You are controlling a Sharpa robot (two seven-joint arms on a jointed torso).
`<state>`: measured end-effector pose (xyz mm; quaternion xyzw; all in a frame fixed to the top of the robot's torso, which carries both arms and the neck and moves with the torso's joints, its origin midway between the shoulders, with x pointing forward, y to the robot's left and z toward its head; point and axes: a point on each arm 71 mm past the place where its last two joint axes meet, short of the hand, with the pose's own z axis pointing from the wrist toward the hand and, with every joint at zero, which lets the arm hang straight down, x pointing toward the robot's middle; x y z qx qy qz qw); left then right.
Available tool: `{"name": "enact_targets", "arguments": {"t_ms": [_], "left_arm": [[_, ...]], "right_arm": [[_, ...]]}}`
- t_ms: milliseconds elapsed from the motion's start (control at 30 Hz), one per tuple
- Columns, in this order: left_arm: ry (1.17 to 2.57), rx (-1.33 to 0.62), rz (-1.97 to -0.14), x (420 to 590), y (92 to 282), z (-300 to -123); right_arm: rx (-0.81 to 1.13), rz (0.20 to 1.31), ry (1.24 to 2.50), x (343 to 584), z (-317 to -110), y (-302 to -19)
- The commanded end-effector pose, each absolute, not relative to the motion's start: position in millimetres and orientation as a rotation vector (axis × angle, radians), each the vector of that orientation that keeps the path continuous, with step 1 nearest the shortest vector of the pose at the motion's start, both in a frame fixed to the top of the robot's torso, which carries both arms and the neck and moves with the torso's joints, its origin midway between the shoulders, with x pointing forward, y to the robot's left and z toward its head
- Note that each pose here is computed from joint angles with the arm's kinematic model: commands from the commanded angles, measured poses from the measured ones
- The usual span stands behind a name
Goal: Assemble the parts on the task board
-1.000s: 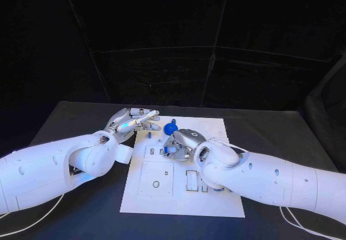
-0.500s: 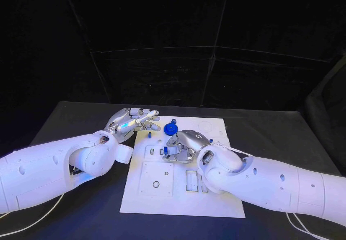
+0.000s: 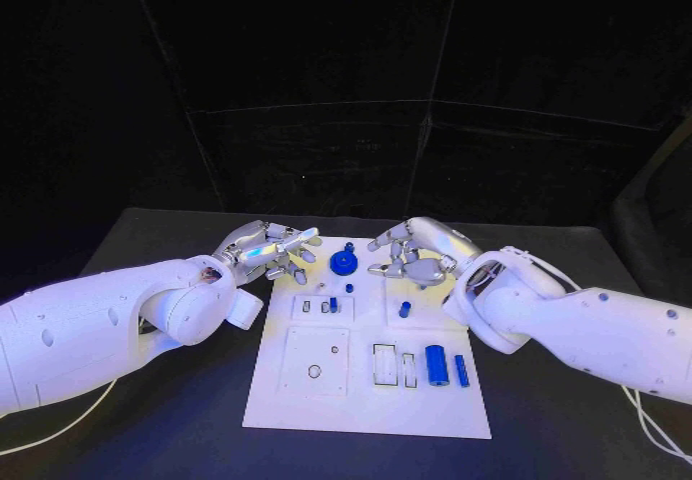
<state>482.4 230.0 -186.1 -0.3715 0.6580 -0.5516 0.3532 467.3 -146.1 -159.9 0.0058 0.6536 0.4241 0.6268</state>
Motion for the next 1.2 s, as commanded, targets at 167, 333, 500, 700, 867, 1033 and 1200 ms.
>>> {"name": "enact_targets", "arguments": {"t_ms": [167, 333, 500, 700, 867, 1033, 1200], "left_arm": [[2.257, -0.528, -0.948, 485.7, 216.5, -197.0], [2.308, -0.414, -0.736, 498.3, 210.3, -189.9], [2.337, -0.329, -0.556, 509.7, 201.0, -185.2], [2.372, -0.276, -0.439, 515.3, 188.9, -188.2], [2.409, -0.234, -0.373, 517.0, 176.8, -191.8], [2.438, -0.187, -0.323, 519.5, 167.0, -195.0], [2.457, -0.154, -0.296, 522.2, 157.4, -197.0]], "right_arm": [[0.346, 1.269, 1.638, 479.2, -151.1, -187.5], [0.426, 1.313, 1.643, 483.4, -147.7, -202.2], [0.454, 1.326, 1.642, 486.4, -145.4, -208.9], [0.456, 1.314, 1.628, 488.9, -143.2, -212.2], [0.448, 1.287, 1.611, 491.1, -141.5, -214.1], [0.447, 1.272, 1.592, 491.8, -140.2, -214.5], [0.449, 1.264, 1.579, 492.4, -139.4, -214.3]]}}
